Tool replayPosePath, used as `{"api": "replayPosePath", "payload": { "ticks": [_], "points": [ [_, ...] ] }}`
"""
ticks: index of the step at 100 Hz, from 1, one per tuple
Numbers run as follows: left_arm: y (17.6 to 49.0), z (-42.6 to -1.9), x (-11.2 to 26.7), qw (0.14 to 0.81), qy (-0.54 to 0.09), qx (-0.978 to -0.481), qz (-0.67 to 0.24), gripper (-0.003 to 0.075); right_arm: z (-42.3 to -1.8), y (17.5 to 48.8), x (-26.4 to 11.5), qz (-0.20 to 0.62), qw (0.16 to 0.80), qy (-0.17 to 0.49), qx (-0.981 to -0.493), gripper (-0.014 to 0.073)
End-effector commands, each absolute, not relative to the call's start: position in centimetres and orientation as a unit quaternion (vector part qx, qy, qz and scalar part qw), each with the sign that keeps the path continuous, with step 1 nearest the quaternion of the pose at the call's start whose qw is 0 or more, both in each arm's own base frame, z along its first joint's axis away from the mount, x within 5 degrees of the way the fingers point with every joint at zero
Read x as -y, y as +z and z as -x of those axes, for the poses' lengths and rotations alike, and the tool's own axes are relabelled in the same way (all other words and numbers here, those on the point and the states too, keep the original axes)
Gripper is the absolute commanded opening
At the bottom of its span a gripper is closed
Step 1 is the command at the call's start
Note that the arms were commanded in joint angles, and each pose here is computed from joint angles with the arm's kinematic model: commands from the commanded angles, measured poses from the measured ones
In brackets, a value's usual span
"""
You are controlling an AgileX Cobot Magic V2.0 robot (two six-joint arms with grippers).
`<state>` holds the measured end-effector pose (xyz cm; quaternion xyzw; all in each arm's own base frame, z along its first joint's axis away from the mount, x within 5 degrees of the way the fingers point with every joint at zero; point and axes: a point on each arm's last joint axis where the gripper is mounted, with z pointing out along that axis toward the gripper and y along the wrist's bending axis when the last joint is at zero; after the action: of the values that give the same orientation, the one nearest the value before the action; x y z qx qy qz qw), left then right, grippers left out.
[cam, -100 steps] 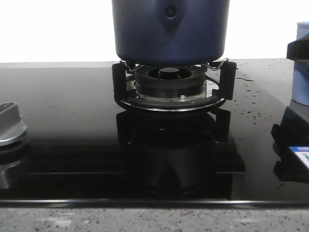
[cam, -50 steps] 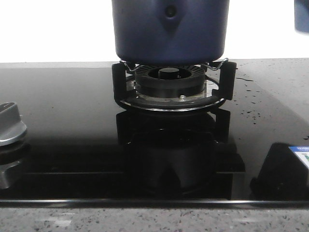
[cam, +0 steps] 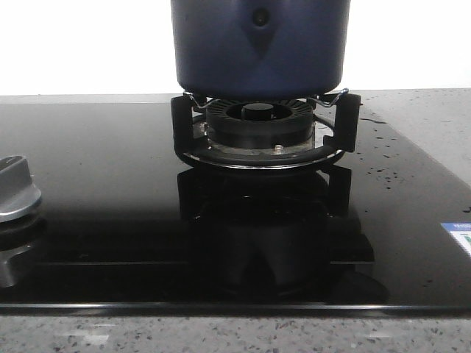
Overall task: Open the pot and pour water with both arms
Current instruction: 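Tilt the cup with right gripper to pour water into the pot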
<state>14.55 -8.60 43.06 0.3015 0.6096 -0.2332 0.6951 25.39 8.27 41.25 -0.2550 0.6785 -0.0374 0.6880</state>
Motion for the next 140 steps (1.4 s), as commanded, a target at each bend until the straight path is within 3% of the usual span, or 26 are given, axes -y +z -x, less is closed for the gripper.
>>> {"api": "replayPosePath", "payload": {
  "ticks": [1, 41, 96, 121, 140],
  "points": [
    [44.6, -14.0, 8.2, 0.716, -0.251, -0.593, -0.269, 0.0305, -25.5, 43.8, -9.3, 0.290, 0.724, -0.059, -0.623, 0.0323],
    [44.6, -14.0, 8.2, 0.716, -0.250, -0.594, -0.267, 0.0305, -27.9, 42.5, -13.0, 0.444, 0.688, -0.162, -0.551, 0.0323],
    [44.6, -14.0, 8.2, 0.717, -0.250, -0.594, -0.266, 0.0305, -29.1, 40.8, -14.4, 0.576, 0.633, -0.274, -0.438, 0.0323],
    [44.6, -14.0, 8.2, 0.717, -0.250, -0.594, -0.266, 0.0305, -29.3, 40.6, -14.0, 0.573, 0.620, -0.290, -0.451, 0.0323],
    [44.6, -14.0, 8.2, 0.717, -0.250, -0.594, -0.266, 0.0305, -29.6, 40.6, -13.4, 0.580, 0.590, -0.338, -0.449, 0.0323]
  ]
}}
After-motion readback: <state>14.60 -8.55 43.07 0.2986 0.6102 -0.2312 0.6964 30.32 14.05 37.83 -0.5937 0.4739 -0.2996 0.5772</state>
